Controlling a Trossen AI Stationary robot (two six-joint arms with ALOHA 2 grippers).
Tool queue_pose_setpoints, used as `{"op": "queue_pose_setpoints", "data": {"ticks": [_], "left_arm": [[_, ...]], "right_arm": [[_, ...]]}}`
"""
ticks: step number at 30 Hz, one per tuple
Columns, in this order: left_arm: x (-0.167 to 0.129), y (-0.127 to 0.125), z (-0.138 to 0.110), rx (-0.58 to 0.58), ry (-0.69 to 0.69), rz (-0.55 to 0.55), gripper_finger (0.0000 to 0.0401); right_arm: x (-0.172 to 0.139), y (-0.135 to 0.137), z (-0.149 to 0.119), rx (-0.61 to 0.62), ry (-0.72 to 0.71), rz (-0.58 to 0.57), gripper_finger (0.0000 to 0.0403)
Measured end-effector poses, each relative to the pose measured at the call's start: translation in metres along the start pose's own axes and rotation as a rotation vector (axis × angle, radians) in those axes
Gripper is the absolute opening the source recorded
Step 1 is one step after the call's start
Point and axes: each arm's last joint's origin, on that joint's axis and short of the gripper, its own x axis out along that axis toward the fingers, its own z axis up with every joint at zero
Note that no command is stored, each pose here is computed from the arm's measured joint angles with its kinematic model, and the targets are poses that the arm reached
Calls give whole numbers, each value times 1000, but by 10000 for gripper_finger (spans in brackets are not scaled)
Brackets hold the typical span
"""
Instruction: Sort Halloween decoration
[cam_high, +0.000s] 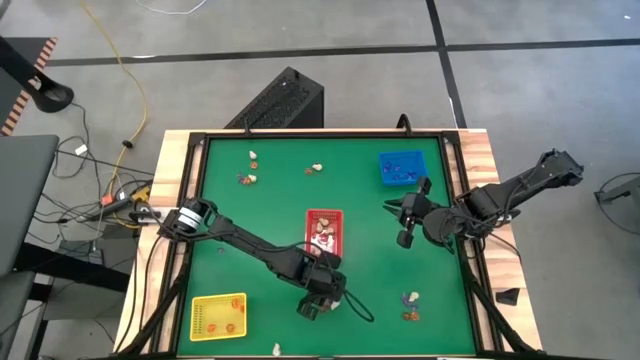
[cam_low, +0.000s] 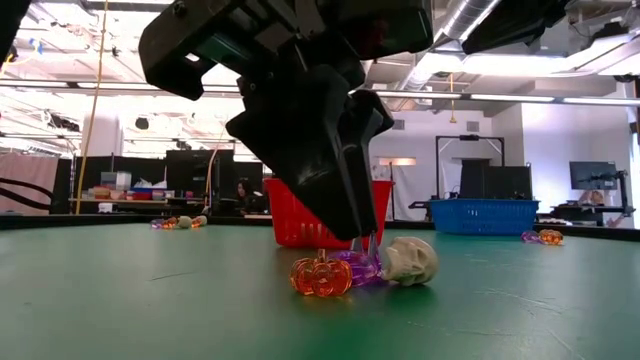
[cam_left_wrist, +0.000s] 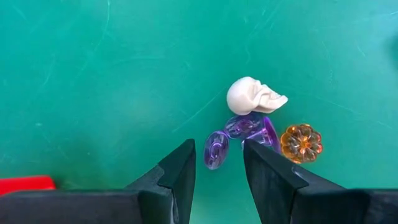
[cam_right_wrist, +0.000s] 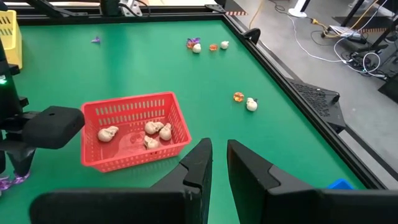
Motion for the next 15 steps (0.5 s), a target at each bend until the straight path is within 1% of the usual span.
{"op": "queue_pose_setpoints", "data": {"ticks": [15], "left_arm": [[0, 1, 0, 6, 0, 2, 125]], "right_arm": [[0, 0, 0, 1, -1, 1, 81]]}}
